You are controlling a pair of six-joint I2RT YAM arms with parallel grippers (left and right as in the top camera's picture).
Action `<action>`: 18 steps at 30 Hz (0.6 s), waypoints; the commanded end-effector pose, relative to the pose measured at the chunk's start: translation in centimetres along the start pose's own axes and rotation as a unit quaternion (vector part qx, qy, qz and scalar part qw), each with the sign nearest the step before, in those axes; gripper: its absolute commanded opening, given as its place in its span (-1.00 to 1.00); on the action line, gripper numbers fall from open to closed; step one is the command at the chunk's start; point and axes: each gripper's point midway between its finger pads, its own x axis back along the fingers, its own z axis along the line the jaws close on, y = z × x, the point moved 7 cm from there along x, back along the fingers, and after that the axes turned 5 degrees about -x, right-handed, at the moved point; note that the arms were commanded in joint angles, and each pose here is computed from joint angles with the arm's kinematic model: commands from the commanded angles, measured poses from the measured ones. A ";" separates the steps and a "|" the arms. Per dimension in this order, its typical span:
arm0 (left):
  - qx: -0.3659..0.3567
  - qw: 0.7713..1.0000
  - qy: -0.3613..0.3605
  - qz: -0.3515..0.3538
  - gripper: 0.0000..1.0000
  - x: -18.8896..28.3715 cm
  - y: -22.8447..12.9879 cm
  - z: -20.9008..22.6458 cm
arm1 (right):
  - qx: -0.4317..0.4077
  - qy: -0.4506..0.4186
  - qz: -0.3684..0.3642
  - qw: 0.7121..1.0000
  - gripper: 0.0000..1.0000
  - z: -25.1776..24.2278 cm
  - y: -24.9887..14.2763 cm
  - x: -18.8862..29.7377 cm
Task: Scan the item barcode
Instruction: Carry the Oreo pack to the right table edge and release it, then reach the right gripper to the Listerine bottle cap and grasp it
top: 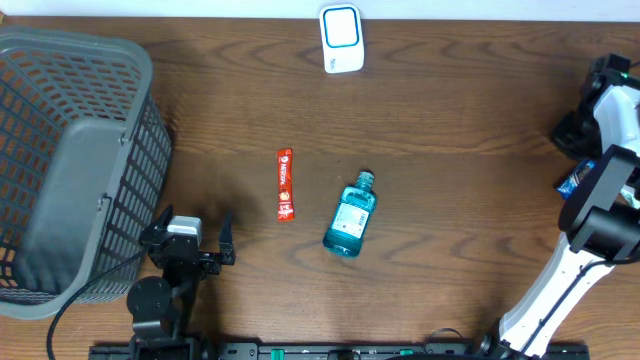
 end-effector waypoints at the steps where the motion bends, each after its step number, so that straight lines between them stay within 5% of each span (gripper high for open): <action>1: -0.003 1.000 -0.006 0.019 0.96 -0.2 -1.0 -0.2 | -0.032 -0.063 -0.027 0.997 -0.97 -3.0 1.3 -0.4; 10: -0.003 1.000 -0.006 0.019 0.96 -0.2 -1.0 -0.2 | -0.063 -0.081 -0.013 0.995 -0.97 -7.3 2.9 -1.0; 18: -0.003 1.000 -0.006 0.019 0.96 -0.2 -1.0 -0.2 | -0.083 -0.015 -0.029 0.996 -0.81 -7.5 4.8 4.3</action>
